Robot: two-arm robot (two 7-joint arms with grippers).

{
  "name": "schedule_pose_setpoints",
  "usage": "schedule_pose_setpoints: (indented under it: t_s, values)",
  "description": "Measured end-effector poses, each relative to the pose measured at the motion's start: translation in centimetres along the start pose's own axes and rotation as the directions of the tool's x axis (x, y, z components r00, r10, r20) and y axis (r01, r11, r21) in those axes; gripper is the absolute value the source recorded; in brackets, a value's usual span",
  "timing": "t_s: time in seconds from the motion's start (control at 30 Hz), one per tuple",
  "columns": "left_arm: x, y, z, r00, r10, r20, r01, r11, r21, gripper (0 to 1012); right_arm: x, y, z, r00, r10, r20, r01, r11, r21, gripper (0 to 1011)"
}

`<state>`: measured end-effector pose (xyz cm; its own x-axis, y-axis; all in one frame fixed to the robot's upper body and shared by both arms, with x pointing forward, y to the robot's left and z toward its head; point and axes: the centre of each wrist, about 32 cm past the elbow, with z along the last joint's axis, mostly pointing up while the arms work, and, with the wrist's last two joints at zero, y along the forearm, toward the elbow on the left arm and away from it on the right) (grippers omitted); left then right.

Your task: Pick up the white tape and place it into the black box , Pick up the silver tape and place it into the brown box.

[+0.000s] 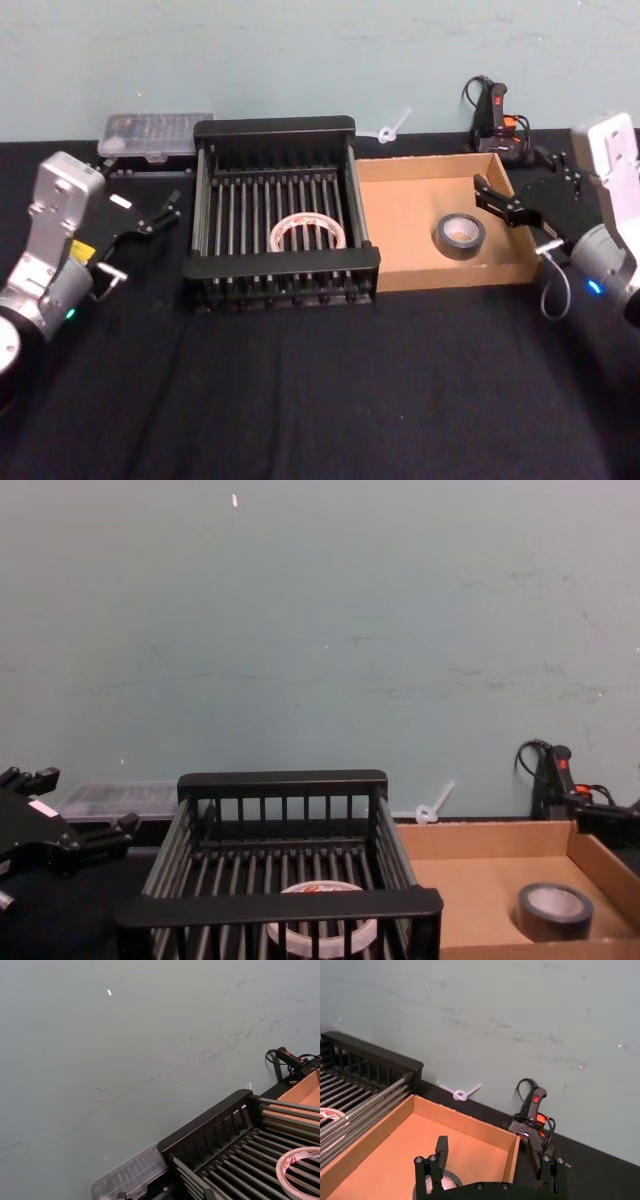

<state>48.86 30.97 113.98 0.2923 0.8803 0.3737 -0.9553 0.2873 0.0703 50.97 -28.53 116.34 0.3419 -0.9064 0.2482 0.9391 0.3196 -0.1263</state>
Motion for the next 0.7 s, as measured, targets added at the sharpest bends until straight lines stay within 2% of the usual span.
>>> schedule_pose_setpoints:
  t_s: [0.2,0.3,0.7]
  values:
    - [0.0,0.0,0.0,1.0,0.0,0.0,0.0,1.0,0.0,1001,-0.48,-0.9,-1.6,1.0,-0.011,0.005,0.01,0.998,0.055,1002]
    - [0.0,0.0,0.0,1.0,0.0,0.0,0.0,1.0,0.0,1001,-0.75,-1.2,-2.3,1.0,-0.011,0.005,0.011,0.998,0.058,1002]
    - [0.0,0.0,0.0,1.0,0.0,0.0,0.0,1.0,0.0,1001,-1.02,-1.5,-2.7,1.0,-0.013,-0.003,0.013,0.999,0.048,1002]
